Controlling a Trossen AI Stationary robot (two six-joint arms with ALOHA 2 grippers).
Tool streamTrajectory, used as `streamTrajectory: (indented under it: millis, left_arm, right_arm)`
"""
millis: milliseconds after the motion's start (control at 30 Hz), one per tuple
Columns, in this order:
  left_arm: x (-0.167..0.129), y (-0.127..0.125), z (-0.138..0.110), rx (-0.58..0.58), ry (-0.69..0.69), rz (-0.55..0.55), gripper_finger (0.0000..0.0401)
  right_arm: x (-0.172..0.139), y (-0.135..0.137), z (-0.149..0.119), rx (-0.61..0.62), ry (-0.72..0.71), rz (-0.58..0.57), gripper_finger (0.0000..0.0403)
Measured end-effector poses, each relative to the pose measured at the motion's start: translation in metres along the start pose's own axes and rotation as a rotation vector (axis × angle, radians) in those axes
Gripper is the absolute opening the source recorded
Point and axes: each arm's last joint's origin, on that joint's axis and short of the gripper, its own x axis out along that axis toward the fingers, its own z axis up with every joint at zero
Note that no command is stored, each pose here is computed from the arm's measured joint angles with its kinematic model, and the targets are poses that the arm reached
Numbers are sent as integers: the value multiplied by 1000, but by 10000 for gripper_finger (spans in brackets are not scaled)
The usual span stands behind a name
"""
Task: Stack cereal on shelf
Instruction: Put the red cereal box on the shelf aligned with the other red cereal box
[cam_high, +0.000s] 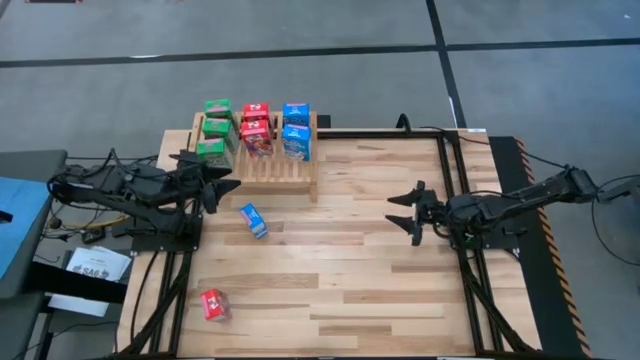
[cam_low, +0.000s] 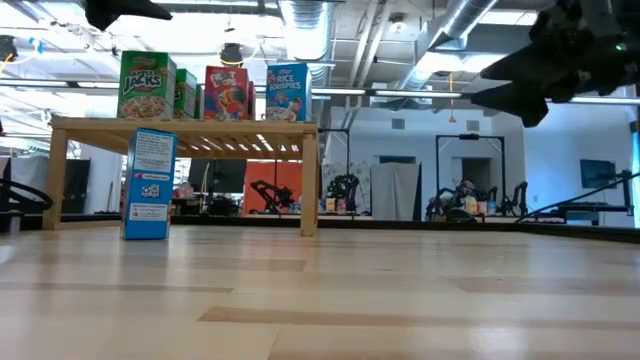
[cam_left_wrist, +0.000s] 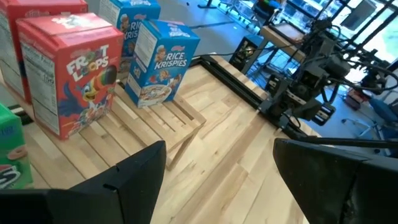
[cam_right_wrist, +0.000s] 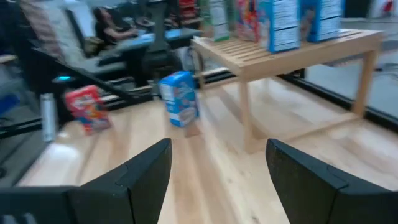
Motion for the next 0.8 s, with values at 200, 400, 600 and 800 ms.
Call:
streamTrajectory:
  millis: [200, 400, 600, 800]
  left_arm:
    - [4, -2, -2, 10, 2, 19, 286]
    - [6, -4, -3, 28, 9, 18, 286]
    - [4, -3, -2, 58, 12, 3, 286]
    - [-2, 0, 0, 94, 28, -59, 286]
  right_arm:
    - [-9, -7, -13, -9, -24, 33, 286]
    - [-14, -16, -25, -28, -45, 10, 286]
    - [-16, -21, -25, -28, -41, -17, 286]
    - [-15, -26, -32, -64, 31, -66, 286]
